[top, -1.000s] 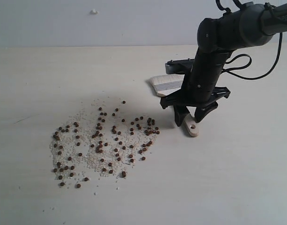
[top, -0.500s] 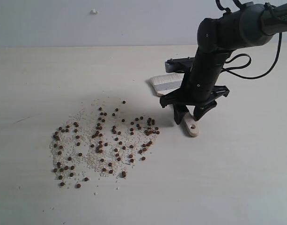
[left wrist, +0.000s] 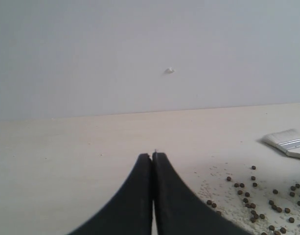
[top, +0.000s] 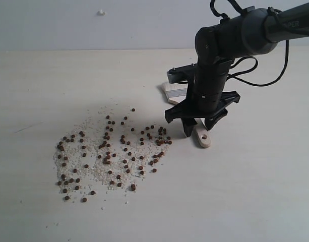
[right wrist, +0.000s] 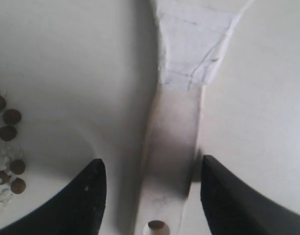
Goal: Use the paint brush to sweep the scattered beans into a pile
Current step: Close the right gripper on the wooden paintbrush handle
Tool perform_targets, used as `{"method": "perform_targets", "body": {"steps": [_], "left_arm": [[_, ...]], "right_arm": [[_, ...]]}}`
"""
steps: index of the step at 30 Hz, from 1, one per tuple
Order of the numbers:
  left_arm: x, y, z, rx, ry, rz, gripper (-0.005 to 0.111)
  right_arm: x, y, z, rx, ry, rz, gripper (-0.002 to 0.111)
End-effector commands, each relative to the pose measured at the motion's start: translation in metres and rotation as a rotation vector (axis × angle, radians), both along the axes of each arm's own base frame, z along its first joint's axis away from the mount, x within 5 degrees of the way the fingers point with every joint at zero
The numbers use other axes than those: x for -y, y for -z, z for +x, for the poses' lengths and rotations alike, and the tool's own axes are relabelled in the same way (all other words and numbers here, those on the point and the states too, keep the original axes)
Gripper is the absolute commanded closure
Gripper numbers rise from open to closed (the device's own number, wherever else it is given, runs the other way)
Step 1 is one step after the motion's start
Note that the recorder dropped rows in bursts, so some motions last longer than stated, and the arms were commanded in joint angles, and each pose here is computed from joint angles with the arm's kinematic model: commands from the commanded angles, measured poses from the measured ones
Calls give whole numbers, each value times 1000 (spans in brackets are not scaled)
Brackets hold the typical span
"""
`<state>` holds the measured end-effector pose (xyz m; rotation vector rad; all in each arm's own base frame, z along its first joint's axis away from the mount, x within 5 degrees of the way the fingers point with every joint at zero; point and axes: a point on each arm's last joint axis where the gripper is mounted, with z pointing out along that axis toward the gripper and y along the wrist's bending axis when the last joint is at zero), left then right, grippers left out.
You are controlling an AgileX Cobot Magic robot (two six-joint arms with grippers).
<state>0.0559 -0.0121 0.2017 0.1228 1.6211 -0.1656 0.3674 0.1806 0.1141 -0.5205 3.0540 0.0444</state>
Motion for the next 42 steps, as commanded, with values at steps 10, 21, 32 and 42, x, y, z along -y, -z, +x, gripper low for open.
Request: {"method": "perform_targets", "body": {"steps": [10, 21, 32, 42], "left_arm": [[0, 1, 0, 2, 6, -8, 107], [0, 1, 0, 2, 6, -8, 107], [0, 1, 0, 2, 6, -8, 107], [0, 1, 0, 2, 6, -8, 107]], "right_arm": [[-1, -4, 3, 17, 77, 5, 55], [-2, 13, 2, -26, 88, -2, 55], [-1, 13, 1, -29, 86, -6, 108], [3, -10, 5, 56, 38, -36, 108]]}}
